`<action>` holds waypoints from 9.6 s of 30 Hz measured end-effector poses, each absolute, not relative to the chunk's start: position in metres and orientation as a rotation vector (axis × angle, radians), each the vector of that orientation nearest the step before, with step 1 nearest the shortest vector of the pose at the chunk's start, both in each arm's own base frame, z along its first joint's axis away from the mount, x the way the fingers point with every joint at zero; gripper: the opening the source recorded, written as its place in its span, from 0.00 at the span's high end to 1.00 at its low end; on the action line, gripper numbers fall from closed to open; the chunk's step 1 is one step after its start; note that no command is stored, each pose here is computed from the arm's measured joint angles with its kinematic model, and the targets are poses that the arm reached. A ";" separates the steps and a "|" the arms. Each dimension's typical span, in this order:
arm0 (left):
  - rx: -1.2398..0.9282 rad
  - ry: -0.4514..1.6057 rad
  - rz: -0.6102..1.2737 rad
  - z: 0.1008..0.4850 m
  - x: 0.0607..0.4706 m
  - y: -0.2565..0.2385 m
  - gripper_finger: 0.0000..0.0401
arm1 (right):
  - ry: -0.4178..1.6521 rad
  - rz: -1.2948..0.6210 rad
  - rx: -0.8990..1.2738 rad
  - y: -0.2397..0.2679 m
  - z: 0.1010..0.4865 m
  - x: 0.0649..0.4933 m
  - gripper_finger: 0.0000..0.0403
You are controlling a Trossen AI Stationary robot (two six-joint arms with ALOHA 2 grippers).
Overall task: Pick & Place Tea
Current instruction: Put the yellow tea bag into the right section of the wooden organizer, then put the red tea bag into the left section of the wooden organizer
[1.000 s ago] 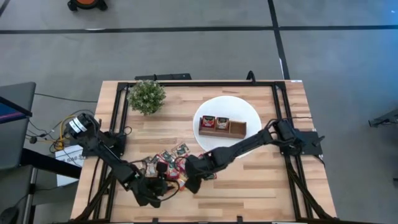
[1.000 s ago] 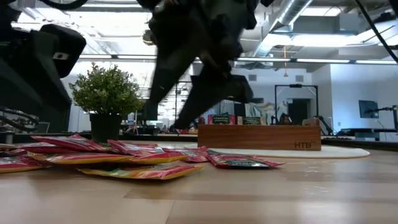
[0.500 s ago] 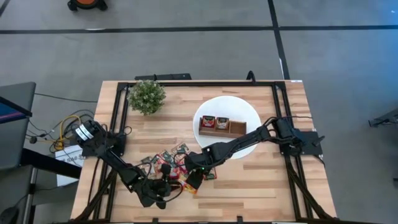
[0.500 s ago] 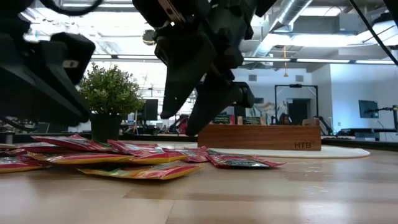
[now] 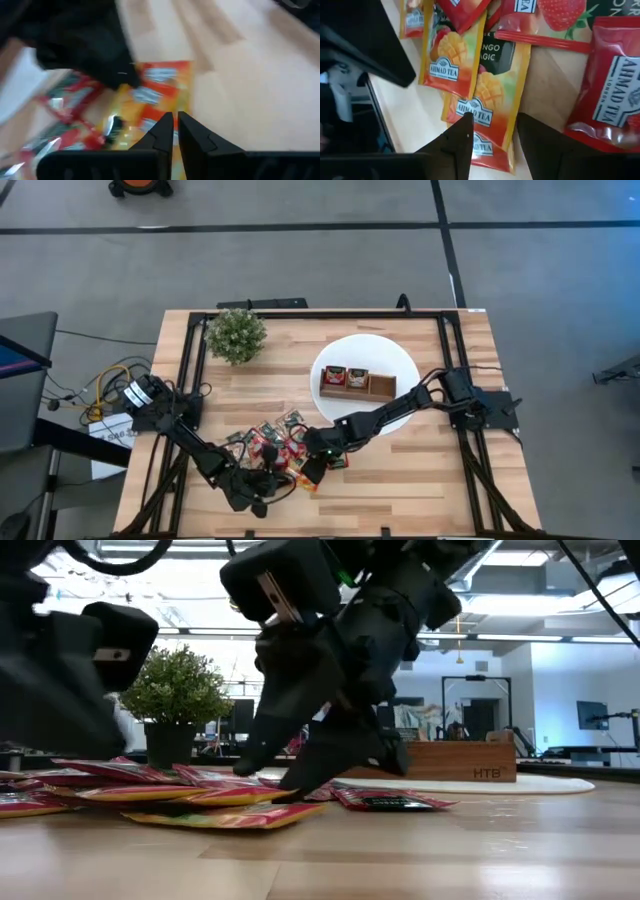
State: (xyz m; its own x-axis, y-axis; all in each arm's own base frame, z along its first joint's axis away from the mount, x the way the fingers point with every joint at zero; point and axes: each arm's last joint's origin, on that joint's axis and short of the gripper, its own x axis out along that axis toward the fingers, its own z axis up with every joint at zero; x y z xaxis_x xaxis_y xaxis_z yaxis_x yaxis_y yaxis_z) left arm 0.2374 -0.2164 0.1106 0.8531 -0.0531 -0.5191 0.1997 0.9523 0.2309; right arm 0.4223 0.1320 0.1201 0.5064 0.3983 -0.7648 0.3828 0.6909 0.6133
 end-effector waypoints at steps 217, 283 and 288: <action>-0.253 0.487 0.361 0.194 0.231 -0.137 0.80 | 0.522 0.135 -0.051 0.178 0.170 0.253 0.77; -0.182 0.624 0.240 0.112 0.362 -0.139 1.00 | 0.753 0.040 0.037 0.169 0.133 0.252 0.77; -0.071 0.556 0.267 0.126 0.354 -0.154 1.00 | 0.724 -0.042 0.094 0.166 0.134 0.254 0.77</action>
State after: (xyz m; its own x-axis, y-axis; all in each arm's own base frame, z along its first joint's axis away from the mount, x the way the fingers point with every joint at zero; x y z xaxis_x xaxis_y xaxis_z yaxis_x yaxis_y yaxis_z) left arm 0.3542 -0.1535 0.1260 0.8156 0.2311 -0.5304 -0.2696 0.9630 0.0050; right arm 0.2542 0.1656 0.1337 0.7487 -0.0064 -0.6628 0.0711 0.9950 0.0708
